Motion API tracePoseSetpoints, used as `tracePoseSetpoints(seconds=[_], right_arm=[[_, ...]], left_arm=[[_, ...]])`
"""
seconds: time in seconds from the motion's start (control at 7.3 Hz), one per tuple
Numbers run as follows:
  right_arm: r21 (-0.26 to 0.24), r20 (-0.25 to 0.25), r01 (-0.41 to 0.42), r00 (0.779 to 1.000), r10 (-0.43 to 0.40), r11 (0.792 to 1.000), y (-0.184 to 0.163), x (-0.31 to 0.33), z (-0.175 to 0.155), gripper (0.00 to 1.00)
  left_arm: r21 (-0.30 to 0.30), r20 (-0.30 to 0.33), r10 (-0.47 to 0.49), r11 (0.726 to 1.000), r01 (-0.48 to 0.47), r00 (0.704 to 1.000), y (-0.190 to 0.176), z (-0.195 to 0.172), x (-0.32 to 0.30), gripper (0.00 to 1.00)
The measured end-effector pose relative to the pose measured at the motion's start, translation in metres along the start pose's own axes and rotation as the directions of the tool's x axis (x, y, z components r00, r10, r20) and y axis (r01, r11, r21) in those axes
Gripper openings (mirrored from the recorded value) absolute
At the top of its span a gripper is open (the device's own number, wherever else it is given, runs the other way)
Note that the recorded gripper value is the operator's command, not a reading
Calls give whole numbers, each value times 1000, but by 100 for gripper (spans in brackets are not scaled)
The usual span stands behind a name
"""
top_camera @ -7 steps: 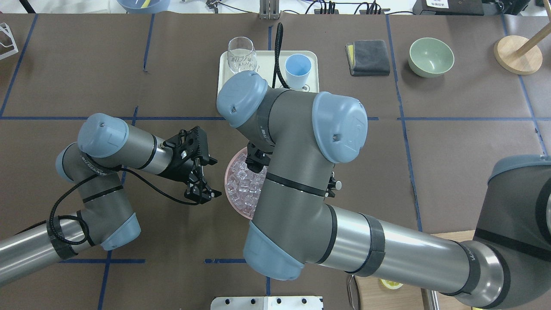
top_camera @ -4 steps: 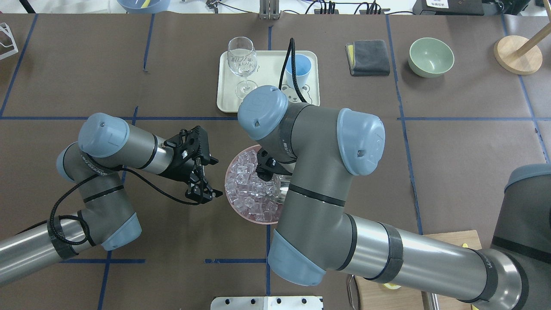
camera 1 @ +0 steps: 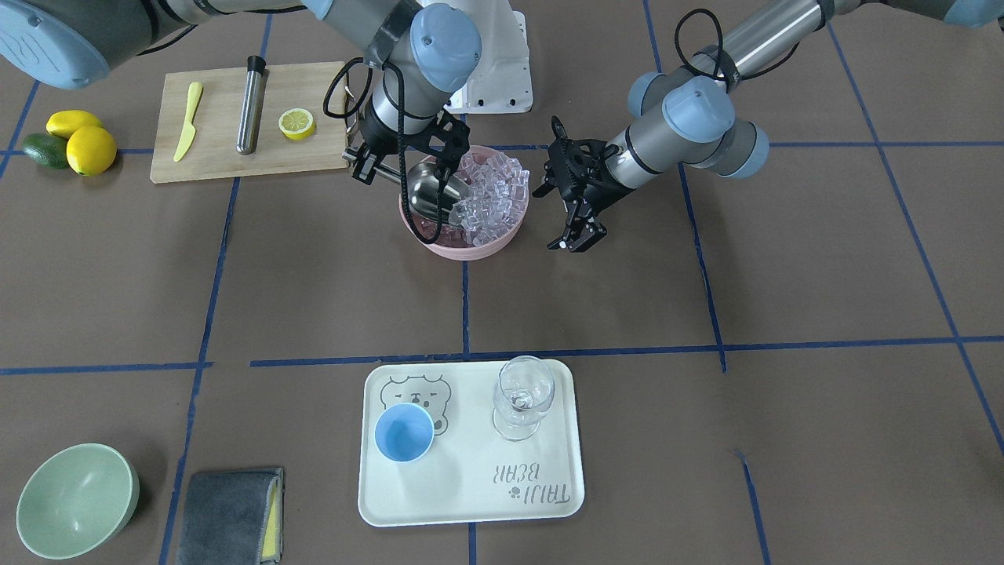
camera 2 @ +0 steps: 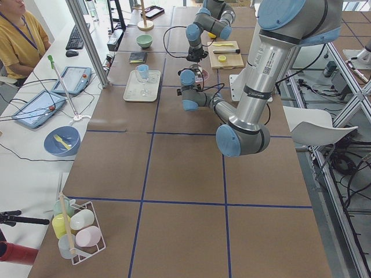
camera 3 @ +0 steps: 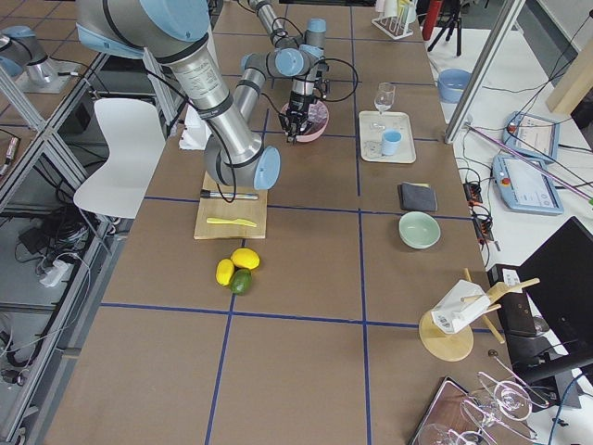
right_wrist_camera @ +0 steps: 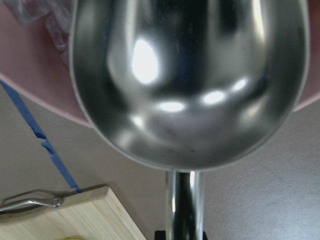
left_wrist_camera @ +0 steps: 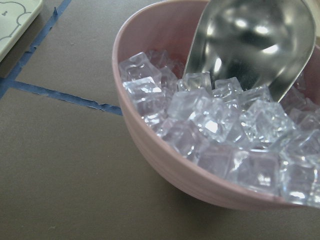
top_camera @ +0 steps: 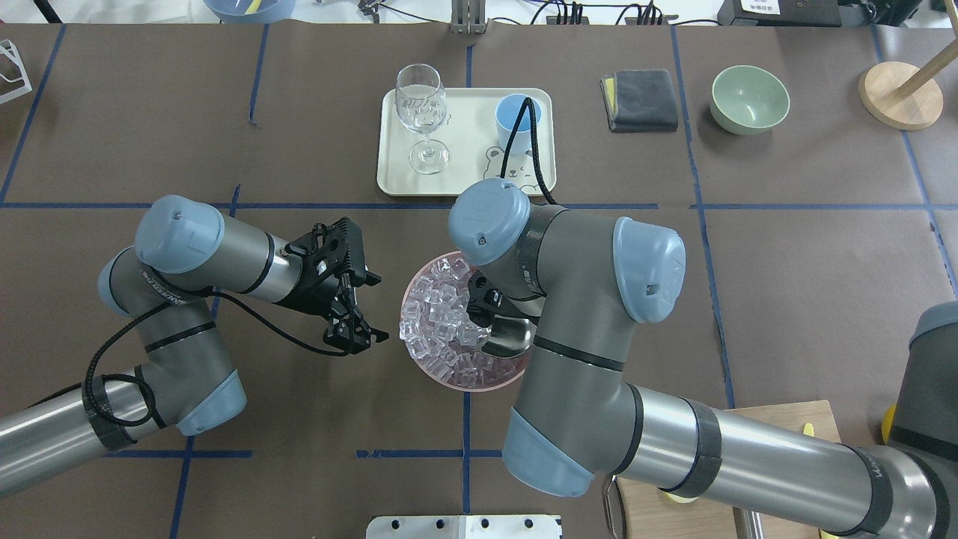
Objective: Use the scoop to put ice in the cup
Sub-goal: 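Dig the scoop into the ice cubes with the right gripper and fill it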
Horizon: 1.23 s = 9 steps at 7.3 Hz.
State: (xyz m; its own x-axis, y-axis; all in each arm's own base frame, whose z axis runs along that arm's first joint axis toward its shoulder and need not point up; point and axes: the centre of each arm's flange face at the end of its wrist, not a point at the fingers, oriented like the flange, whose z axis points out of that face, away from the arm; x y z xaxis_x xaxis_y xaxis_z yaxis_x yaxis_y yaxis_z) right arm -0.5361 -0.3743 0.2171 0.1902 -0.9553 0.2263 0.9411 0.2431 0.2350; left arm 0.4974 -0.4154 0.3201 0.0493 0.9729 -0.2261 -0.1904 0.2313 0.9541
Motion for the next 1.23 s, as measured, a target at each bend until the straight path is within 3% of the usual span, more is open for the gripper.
tracePoseSetpoints(seconds=[0.55,0.82,1.23], right_arm=[[25,37,-9,999,8,1000,-2,8,16,0],[54,96,-20,995,15,998,-1,15,17,0],[113,119,-25,993,11,993,-1,20,7,0]], left_arm=[[-1,1,-1,1000,1,1000,0,0,0,100],[-2,1,0,1000,0,1000,1,0,0,100],[-2,1,1,1000,-1,1000,1,0,0,100]])
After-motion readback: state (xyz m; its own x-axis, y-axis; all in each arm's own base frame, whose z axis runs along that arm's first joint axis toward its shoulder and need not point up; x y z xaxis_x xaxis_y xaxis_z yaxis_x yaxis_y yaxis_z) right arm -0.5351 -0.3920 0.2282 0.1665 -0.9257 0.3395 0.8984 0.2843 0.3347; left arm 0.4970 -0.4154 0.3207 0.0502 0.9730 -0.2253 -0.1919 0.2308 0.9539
